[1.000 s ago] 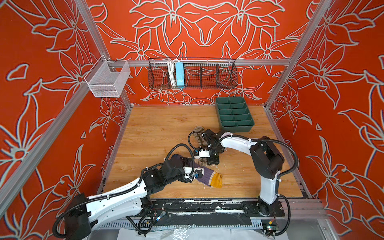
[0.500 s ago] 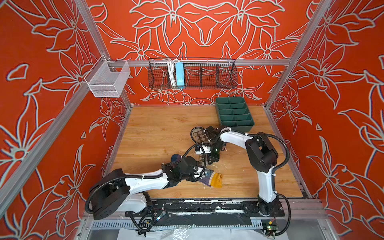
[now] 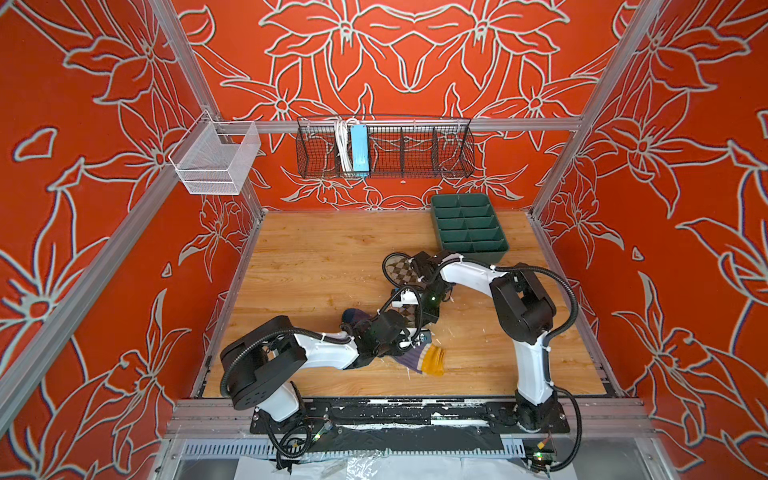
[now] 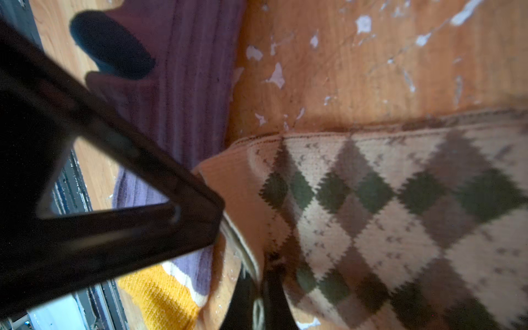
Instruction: Roll the socks
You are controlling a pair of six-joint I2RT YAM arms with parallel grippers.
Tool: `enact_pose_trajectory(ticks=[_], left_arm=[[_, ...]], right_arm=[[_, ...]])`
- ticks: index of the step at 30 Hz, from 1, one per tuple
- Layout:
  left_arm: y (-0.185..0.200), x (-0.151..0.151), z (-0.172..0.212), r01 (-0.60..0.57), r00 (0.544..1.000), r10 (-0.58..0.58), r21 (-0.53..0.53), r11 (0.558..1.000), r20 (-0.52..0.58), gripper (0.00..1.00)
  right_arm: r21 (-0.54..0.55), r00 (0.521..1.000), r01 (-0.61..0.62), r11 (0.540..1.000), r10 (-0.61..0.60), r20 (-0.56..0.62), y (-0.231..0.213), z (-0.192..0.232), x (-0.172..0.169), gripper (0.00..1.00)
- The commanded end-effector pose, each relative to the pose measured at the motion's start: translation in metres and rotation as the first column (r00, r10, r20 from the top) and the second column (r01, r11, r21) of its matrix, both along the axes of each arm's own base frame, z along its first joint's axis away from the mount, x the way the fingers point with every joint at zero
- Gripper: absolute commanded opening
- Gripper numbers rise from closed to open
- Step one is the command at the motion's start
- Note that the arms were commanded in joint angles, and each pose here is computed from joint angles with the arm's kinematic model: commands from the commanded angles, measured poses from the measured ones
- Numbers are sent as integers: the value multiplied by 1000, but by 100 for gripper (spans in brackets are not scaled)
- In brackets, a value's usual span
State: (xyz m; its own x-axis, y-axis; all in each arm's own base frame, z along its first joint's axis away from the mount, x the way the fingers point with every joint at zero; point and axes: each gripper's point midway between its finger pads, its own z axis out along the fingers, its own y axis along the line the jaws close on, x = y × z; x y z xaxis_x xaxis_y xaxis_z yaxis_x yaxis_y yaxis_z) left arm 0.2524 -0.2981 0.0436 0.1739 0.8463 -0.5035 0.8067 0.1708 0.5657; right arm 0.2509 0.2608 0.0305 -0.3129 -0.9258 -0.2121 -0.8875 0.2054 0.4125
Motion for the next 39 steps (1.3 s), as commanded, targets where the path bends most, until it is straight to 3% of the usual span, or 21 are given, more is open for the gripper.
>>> enact_pose_trajectory(ticks=[1, 9, 14, 18, 22, 25, 28, 31, 33, 35, 39], left_arm=[[-4, 9, 0, -35, 999, 35, -10, 999, 25, 36], [-4, 25, -9, -118, 993, 117, 17, 993, 33, 0], [-7, 26, -5, -138, 990, 138, 26, 990, -10, 0], [-7, 17, -7, -106, 989, 110, 45, 993, -100, 0], [-4, 5, -13, -65, 959, 84, 82, 995, -270, 0], [-2, 0, -15, -58, 919, 85, 82, 995, -384, 0], [0, -4, -17, -57, 869, 90, 83, 995, -487, 0], [-1, -8, -17, -42, 801, 87, 90, 995, -592, 0], [-3, -13, -15, -23, 731, 76, 87, 996, -678, 0], [-5, -18, -12, -8, 647, 68, 83, 997, -759, 0], [-7, -12, -9, -43, 492, 103, 94, 995, -865, 0]], right_arm=[[18, 999, 7, 1000, -7, -35, 0, 7, -4, 0], [29, 1000, 15, 999, -14, -24, -4, 14, -6, 0], [24, 1000, 23, 999, -23, 2, -7, 16, -4, 3], [49, 993, 57, 997, -62, 99, -13, 26, 10, 20], [141, 952, 180, 974, -208, 226, -31, 55, 34, 33], [207, 880, 274, 939, -332, 340, -53, 78, 53, 38], [274, 752, 377, 885, -465, 467, -82, 105, 73, 45], [339, 548, 468, 816, -569, 613, -116, 135, 94, 46], [387, 415, 473, 792, -587, 695, -134, 162, 96, 46], [427, 378, 386, 818, -562, 735, -133, 181, 82, 45], [387, 408, 62, 920, -377, 831, -111, 194, 28, 45]])
